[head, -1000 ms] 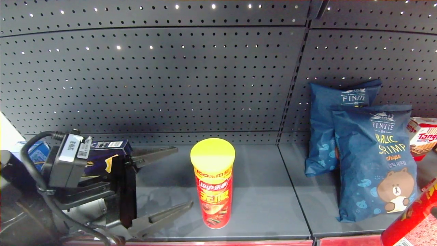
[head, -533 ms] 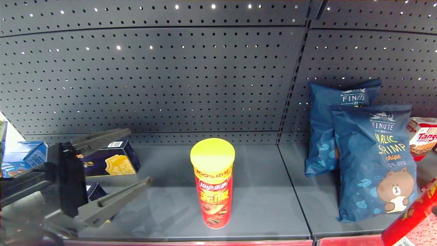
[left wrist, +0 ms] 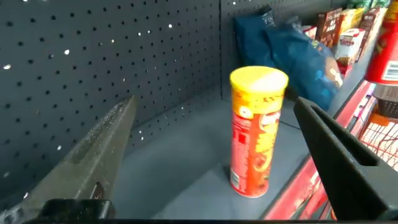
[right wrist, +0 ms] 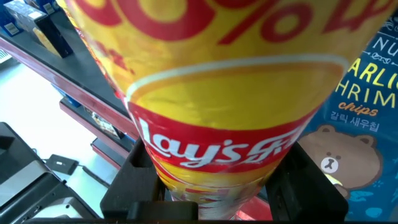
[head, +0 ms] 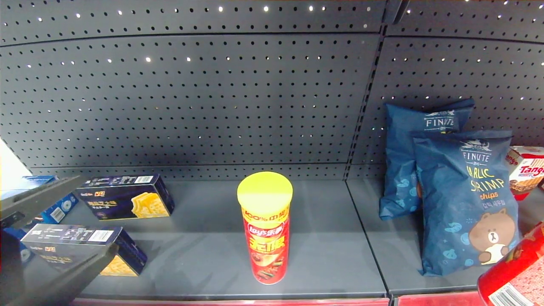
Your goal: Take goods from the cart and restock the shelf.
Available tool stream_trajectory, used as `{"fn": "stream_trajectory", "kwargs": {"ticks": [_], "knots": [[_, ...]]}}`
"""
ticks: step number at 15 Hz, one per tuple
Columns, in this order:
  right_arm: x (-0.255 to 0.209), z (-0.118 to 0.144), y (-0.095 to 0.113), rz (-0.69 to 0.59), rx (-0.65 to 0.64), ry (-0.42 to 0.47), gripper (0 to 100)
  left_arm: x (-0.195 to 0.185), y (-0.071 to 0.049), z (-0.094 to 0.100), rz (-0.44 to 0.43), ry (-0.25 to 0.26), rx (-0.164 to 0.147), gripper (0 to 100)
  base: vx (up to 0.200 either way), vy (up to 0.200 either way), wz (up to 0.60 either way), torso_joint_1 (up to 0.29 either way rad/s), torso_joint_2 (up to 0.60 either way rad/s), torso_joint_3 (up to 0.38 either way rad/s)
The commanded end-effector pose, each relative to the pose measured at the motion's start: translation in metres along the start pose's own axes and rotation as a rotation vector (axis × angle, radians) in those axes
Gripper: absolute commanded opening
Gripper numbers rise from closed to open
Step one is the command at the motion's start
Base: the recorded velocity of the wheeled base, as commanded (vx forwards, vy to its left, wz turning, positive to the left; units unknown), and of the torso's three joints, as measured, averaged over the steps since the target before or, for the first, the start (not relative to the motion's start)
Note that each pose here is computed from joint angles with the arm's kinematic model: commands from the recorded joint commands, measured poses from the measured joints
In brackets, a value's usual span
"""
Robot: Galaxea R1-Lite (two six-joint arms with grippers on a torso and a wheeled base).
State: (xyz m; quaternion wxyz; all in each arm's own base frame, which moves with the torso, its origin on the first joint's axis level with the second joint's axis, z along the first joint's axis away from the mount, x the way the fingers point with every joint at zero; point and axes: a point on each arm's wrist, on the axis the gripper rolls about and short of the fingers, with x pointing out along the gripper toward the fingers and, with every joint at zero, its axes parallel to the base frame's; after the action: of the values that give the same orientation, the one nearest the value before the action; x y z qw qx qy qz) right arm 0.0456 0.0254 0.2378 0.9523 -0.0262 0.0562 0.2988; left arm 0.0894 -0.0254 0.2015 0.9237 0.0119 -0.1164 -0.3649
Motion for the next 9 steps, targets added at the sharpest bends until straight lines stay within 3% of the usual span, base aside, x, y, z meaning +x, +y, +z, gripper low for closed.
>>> {"fn": "stream_trajectory", "kwargs": {"ticks": [1, 3, 7, 8, 9], "knots": [[0.000, 0.002, 0.000, 0.001, -0.002, -0.007, 0, -0.029, -0.019, 0.007, 0.055, -0.046, 0.031, 100, 0.000, 0.000, 0.00, 0.000, 0.00, 0.000], [-0.001, 0.004, 0.000, 0.002, -0.007, -0.026, 0, -0.054, -0.034, -0.006, 0.139, -0.022, 0.014, 100, 0.000, 0.000, 0.00, 0.000, 0.00, 0.000], [-0.005, 0.007, 0.001, 0.000, -0.011, -0.052, 0, -0.107, -0.068, -0.039, 0.217, 0.020, -0.013, 100, 0.000, 0.000, 0.00, 0.000, 0.00, 0.000], [-0.006, 0.007, 0.001, 0.001, -0.012, -0.055, 0, -0.112, -0.071, -0.046, 0.231, 0.028, -0.013, 100, 0.000, 0.000, 0.00, 0.000, 0.00, 0.000], [-0.005, 0.008, 0.001, 0.003, -0.012, -0.057, 0, -0.112, -0.068, -0.049, 0.334, 0.059, -0.001, 100, 0.000, 0.000, 0.00, 0.000, 0.00, 0.000]]}}
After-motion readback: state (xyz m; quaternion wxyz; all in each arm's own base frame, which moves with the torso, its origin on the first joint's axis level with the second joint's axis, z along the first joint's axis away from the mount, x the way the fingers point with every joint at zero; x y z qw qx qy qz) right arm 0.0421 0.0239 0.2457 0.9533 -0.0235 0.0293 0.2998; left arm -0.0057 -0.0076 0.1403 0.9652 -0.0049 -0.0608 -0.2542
